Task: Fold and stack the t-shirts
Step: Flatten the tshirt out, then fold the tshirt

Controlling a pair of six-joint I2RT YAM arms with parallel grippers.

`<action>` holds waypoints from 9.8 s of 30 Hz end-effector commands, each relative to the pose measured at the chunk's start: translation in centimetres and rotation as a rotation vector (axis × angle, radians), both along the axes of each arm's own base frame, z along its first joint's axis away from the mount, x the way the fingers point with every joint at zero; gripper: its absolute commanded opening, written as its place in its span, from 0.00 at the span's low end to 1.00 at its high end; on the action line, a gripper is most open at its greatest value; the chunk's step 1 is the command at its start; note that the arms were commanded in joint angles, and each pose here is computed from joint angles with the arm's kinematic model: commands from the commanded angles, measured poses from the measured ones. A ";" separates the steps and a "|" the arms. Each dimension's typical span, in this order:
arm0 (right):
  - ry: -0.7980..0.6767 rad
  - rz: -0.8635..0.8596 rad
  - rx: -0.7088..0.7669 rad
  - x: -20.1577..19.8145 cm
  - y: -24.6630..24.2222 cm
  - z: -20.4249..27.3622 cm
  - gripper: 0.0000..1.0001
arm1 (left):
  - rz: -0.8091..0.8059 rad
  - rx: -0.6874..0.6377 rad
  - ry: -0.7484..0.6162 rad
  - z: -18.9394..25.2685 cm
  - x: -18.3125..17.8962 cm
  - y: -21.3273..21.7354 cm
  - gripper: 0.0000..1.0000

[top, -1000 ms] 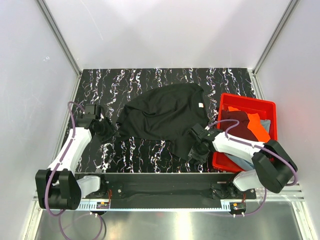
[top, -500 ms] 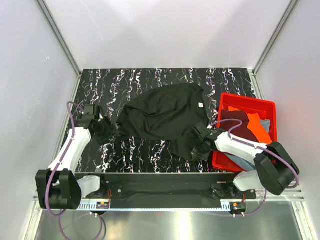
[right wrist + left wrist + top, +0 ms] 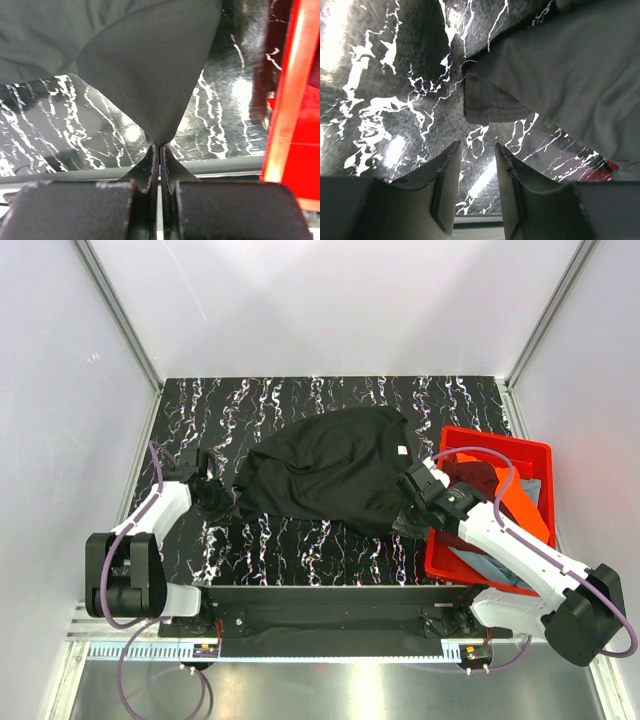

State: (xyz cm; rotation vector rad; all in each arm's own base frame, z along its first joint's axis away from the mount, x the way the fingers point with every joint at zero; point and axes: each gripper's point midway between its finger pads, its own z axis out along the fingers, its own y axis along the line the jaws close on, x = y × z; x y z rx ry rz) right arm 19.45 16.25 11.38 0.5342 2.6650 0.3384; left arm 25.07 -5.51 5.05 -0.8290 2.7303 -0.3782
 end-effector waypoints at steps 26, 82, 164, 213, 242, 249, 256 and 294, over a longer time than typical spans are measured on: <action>-0.006 -0.007 -0.005 1.0 -1.6 0.6 0.00 | 0.081 0.009 0.077 -5.2 1.8 0.4 0.34; -1.566 -0.147 -0.012 25.6 -8.3 54.7 0.00 | 0.362 0.903 -1.059 50.8 10.7 15.2 0.00; -0.803 0.001 0.014 44.4 -4.7 10.6 0.00 | 0.183 0.626 -0.343 7.5 24.7 15.2 0.00; -0.017 0.075 0.084 27.1 -4.3 -1.3 0.00 | -0.070 0.588 0.012 -0.6 16.7 13.5 0.00; -0.158 0.177 0.204 38.5 -0.6 -3.5 0.56 | 0.055 0.263 -0.286 3.1 24.7 8.5 0.40; -0.213 0.209 0.203 40.4 -0.2 -5.0 0.54 | 0.069 0.232 -0.202 -0.5 24.9 9.0 0.38; -0.245 0.206 0.222 41.8 0.2 -5.9 0.50 | 0.082 0.227 -0.145 -2.9 24.4 9.9 0.38; -0.140 0.194 0.083 30.5 -0.7 5.1 0.55 | 0.115 0.317 -0.115 4.9 13.5 10.3 0.65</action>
